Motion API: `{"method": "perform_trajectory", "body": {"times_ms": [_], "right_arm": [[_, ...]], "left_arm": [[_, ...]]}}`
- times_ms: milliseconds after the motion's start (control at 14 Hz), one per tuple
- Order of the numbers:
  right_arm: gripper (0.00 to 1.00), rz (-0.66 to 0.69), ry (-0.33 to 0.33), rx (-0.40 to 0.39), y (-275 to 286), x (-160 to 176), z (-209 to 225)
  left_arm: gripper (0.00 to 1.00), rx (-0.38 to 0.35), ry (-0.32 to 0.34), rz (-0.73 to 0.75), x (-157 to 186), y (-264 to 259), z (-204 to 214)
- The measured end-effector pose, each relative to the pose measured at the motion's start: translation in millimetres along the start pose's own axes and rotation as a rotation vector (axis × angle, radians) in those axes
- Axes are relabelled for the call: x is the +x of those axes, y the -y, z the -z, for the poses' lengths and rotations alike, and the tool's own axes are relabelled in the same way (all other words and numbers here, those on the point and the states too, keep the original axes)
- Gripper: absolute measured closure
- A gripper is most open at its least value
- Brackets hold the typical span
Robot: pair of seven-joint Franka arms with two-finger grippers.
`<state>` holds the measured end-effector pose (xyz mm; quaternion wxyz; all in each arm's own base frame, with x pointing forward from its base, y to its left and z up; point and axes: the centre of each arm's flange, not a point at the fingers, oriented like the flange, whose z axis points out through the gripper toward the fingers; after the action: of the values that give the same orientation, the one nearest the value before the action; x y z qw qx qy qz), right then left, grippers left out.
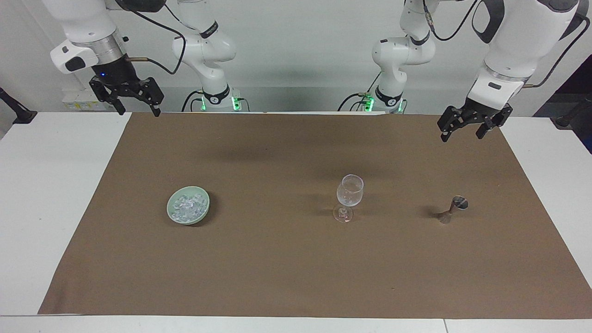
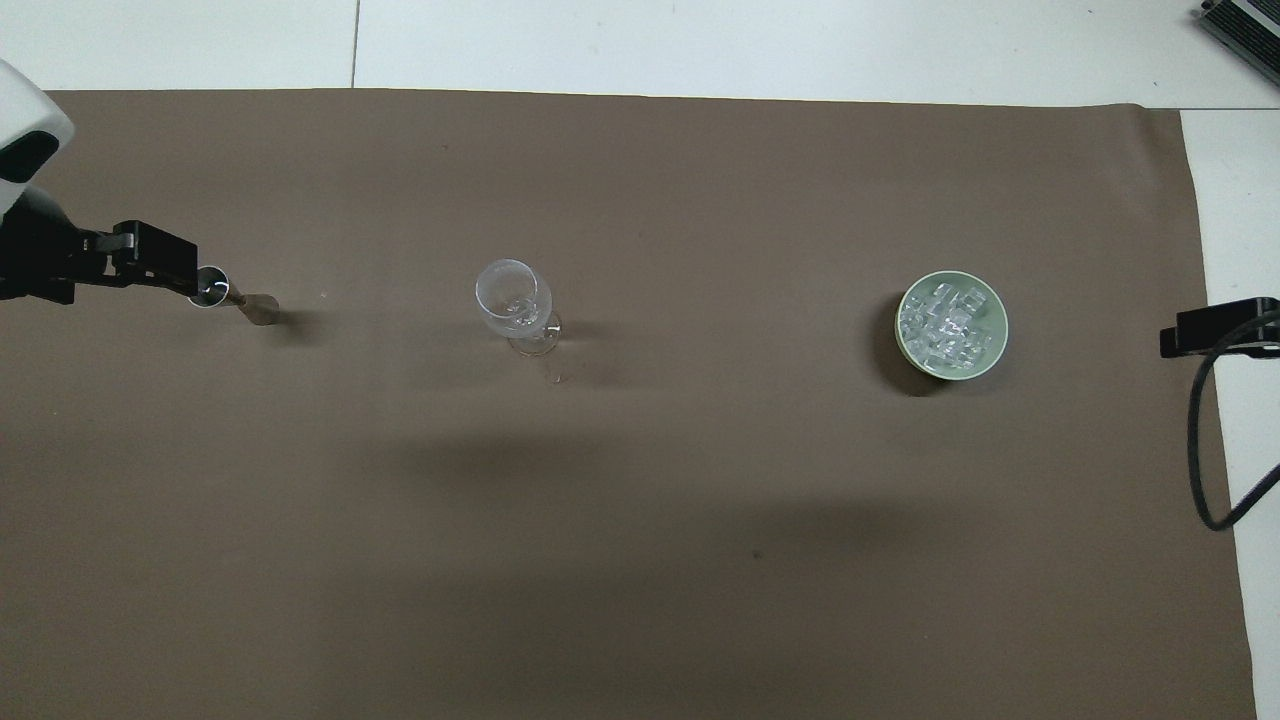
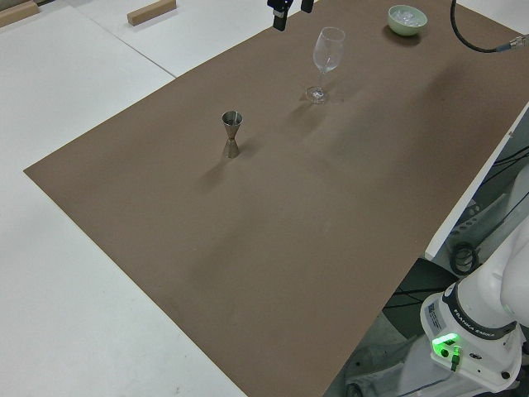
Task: Pour wine and add ice with both arms
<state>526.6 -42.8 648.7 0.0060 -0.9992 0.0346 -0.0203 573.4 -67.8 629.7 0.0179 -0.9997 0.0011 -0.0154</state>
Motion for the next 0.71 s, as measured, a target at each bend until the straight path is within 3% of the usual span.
{"method": "perform_trajectory", "body": {"times_ms": [429,714], "right_arm": [[0.0,0.019,0.0,0.0,9,0,0],[0.0,0.019,0.0,0.0,9,0,0]], "left_arm": [[0.0,-0.043,0.009,-0.226,25,92,-36],[0.0,-0.187,-0.031,-0.472,41,158,-80]]}}
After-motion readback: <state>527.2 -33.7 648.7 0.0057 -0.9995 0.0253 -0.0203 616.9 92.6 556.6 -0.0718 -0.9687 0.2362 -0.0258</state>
